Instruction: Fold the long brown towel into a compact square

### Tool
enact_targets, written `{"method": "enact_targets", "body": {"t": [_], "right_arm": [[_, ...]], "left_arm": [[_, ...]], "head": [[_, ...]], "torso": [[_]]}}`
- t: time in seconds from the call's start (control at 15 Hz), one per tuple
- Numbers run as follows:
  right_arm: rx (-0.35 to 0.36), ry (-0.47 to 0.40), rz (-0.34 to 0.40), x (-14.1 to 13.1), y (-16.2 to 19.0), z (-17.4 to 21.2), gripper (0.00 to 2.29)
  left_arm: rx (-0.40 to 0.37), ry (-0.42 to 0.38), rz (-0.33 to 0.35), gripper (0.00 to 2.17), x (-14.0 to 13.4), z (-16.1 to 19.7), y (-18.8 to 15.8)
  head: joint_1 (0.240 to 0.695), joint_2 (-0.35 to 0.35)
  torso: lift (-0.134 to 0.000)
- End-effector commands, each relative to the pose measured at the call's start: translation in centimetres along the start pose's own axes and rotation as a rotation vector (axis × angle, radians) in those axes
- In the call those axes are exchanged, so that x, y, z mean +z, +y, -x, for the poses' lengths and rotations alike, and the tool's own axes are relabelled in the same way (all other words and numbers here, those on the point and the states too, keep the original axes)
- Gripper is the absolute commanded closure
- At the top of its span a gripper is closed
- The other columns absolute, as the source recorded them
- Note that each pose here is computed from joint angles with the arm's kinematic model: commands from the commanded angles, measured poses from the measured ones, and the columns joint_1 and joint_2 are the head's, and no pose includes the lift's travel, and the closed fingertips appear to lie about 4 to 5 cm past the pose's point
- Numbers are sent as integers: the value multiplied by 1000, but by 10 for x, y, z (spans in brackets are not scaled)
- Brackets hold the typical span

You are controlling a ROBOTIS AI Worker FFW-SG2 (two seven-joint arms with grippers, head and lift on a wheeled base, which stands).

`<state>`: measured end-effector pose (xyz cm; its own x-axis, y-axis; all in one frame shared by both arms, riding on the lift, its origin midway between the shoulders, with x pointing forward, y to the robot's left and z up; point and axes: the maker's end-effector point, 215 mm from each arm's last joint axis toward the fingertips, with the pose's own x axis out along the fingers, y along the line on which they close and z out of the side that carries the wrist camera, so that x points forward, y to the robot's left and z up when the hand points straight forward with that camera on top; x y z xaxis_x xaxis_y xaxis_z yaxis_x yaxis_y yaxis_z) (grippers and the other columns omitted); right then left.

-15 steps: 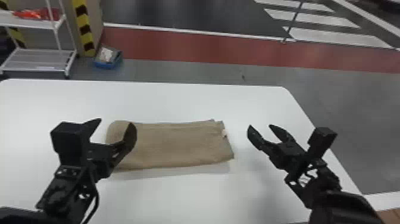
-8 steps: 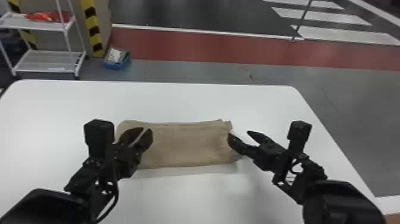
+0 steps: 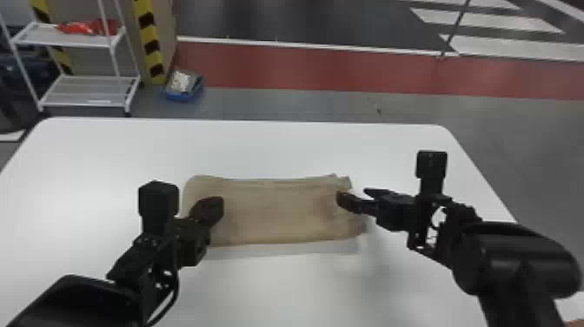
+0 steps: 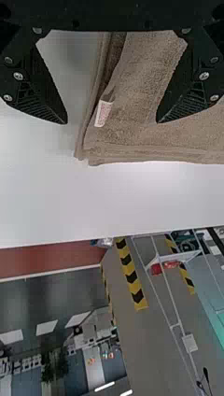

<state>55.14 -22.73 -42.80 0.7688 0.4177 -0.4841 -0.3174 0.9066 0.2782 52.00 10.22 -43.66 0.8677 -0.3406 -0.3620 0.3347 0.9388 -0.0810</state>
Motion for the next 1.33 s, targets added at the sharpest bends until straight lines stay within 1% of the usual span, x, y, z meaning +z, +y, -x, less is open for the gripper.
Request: {"method": "enact_targets", "body": {"t": [0.0,0.13,0.4,0.53,0.67,0.73,0.87,1.0,1.13,1.2,1.27], "right_arm": [[-7,43,12,2,3,-5,218],[-34,52,39,3,0,-8,218],[-58,108,71,-7,3,-14,221],[-88,150,58,-14,-4,-12,221],[-94,169,55,-14,-4,-13,259],[-95,190,57,-19,-2,-14,275],[-93,194,63,-19,0,-16,296],[-88,190,61,-18,1,-16,539],[-67,184,51,-16,5,-16,866],[-62,182,46,-13,5,-16,971],[-55,186,38,-13,6,-15,971]], "left_arm": [[11,15,-17,1737,-7,-2,4],[13,25,-16,1737,-13,-4,7],[10,29,-17,1737,-14,-8,7],[8,26,-17,1737,-13,-8,5],[8,24,-17,1737,-12,-8,6],[7,23,-18,1737,-11,-9,5],[2,23,-18,1737,-11,-9,4],[1,20,-19,1737,-8,-10,5],[0,19,-21,1737,-7,-10,4],[-2,24,-21,1737,-9,-10,3],[-4,26,-22,1737,-10,-10,2]], "head": [[695,-131],[695,-122],[695,-116],[695,-114],[695,-118],[695,-121],[695,-120],[695,-118],[695,-117],[695,-115],[695,-113]], "torso": [[-125],[-125],[-125],[-125],[-125],[-125],[-125],[-125],[-125],[-125],[-125]]}}
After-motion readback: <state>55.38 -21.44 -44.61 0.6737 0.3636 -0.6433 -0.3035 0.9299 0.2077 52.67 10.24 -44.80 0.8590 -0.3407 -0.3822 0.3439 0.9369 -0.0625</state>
